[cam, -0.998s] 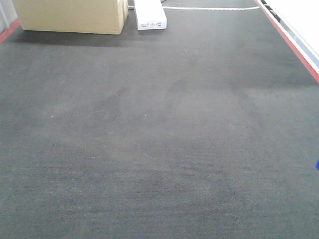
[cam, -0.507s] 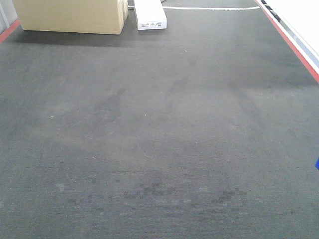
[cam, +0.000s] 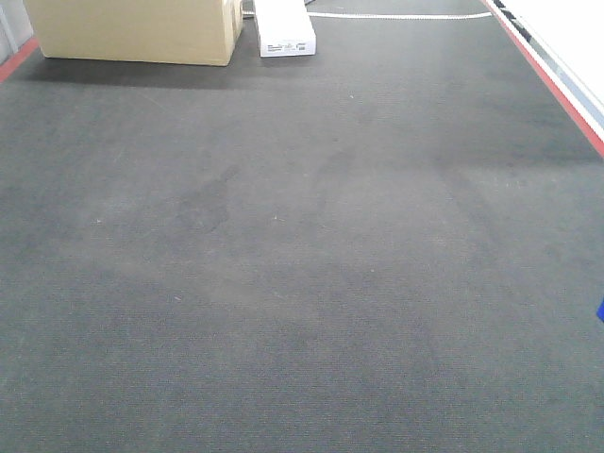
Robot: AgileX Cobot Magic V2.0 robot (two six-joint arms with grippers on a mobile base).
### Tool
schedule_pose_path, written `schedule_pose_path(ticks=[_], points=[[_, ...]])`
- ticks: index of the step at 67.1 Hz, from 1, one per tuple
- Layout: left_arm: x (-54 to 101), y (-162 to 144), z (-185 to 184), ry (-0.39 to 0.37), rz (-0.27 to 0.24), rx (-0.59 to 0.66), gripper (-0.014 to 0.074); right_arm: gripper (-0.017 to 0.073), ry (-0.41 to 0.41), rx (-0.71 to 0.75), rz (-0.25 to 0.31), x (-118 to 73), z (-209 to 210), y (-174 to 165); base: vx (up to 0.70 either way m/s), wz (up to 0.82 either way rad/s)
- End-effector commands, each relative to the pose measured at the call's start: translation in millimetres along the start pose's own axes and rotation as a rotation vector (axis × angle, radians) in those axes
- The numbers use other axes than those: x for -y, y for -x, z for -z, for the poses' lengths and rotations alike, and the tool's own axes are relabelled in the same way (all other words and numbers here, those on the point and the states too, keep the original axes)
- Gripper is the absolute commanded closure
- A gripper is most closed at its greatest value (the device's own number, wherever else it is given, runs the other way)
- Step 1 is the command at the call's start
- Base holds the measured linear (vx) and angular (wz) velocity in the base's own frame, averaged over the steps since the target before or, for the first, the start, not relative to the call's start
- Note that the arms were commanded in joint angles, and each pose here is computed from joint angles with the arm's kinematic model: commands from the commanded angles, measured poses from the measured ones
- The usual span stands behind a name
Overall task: Pour parts from conveyor to right shelf
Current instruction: 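Drive away from the conveyor holding the blue part in the right gripper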
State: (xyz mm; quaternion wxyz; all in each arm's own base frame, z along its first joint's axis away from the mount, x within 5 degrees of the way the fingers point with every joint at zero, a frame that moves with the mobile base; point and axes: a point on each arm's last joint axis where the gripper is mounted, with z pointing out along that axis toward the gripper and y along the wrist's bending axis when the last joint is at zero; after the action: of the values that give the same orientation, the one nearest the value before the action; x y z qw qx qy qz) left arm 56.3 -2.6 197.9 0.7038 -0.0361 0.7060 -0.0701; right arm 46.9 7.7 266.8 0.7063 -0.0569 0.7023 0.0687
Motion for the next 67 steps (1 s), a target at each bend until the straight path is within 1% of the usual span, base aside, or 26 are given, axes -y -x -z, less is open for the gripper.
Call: schedule_pose_path(ticks=[1, 18, 33, 67], points=[[0.3, -0.3, 0.0, -0.015, 0.013, 0.061, 0.06, 0.0564, 0.0, 0.093, 0.01, -0.4, 1.1, 15.5, 0.0, 0.0], [0.3, -0.3, 0.0, -0.015, 0.013, 0.061, 0.06, 0.0564, 0.0, 0.093, 0.01, -0.4, 1.1, 15.5, -0.03, 0.02], [0.3, -0.3, 0.0, -0.015, 0.013, 0.061, 0.06, 0.0564, 0.0, 0.093, 0.01, -0.4, 1.1, 15.5, -0.15, 0.03], [0.3, -0.3, 0.0, -0.015, 0.013, 0.061, 0.06, 0.0564, 0.0, 0.093, 0.01, -0.4, 1.1, 15.4, -0.33, -0.02]])
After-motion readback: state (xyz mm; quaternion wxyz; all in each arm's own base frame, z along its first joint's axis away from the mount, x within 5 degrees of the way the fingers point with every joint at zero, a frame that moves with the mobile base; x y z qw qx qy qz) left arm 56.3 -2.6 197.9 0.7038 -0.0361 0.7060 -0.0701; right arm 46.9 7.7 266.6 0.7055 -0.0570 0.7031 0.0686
